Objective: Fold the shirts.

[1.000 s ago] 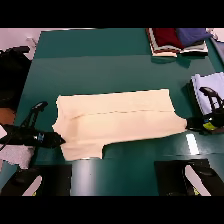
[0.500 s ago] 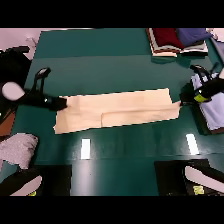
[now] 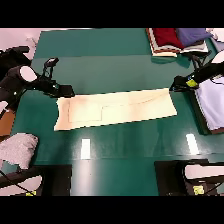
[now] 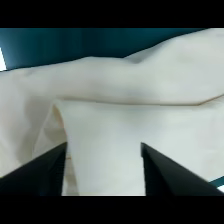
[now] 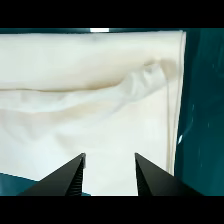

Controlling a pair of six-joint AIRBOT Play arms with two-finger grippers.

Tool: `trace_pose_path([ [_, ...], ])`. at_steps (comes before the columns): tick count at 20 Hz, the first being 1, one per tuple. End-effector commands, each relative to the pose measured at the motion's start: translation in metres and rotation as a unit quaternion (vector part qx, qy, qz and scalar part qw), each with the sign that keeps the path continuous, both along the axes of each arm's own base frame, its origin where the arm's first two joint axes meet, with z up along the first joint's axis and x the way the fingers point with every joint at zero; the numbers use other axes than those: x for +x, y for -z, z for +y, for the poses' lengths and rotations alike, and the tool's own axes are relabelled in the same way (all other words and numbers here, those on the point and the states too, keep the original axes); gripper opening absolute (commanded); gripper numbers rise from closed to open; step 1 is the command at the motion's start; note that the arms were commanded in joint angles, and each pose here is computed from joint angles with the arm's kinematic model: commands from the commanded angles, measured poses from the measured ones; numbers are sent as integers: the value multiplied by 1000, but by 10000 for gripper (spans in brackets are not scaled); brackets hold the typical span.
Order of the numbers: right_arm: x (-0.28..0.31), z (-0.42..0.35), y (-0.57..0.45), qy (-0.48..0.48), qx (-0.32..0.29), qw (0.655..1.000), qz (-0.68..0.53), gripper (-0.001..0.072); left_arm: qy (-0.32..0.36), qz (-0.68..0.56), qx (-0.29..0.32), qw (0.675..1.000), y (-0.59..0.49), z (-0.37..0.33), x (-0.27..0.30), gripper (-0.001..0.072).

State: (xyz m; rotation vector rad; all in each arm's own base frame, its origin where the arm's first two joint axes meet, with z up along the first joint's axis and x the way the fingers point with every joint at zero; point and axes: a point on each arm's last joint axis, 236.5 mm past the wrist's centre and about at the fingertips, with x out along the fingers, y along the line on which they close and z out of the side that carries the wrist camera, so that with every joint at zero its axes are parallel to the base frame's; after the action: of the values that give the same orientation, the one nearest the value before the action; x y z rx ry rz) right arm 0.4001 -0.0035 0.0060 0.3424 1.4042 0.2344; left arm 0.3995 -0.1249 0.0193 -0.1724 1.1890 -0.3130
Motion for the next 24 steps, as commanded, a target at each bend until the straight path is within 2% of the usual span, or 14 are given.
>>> trace_pose_path([
  [1,-3,-15,6,1,37,999,-3,401,0,6,-29,1000,-10,-13,1,279],
  [2,-13,-24,14,12,44,999,12,407,1,9,-48,999,-13,-21,0,106],
  [3,-23,-34,26,27,51,998,28,414,8,6,-68,998,-18,-30,0,29],
  [4,-32,-43,36,44,58,997,38,470,10,2,-84,996,-22,-40,0,30],
  [5,-39,-47,47,61,78,994,46,589,16,-5,-91,996,-24,-51,1,29],
  [8,-47,-35,72,85,161,981,67,580,46,-29,-97,994,-26,-92,-2,29],
  [10,-44,-16,85,79,200,974,76,508,58,-30,-107,992,-21,-124,-7,29],
  [13,-27,13,93,59,209,974,61,452,80,-33,-117,989,-5,-169,-11,29],
  [15,-17,27,91,35,193,979,46,46,100,-15,-113,988,14,-193,-14,29],
  [16,-13,32,84,21,191,980,41,17,108,-7,-112,988,22,-203,-13,29],
  [24,15,89,-116,-88,158,973,-140,16,118,25,-115,986,68,-242,9,29],
])
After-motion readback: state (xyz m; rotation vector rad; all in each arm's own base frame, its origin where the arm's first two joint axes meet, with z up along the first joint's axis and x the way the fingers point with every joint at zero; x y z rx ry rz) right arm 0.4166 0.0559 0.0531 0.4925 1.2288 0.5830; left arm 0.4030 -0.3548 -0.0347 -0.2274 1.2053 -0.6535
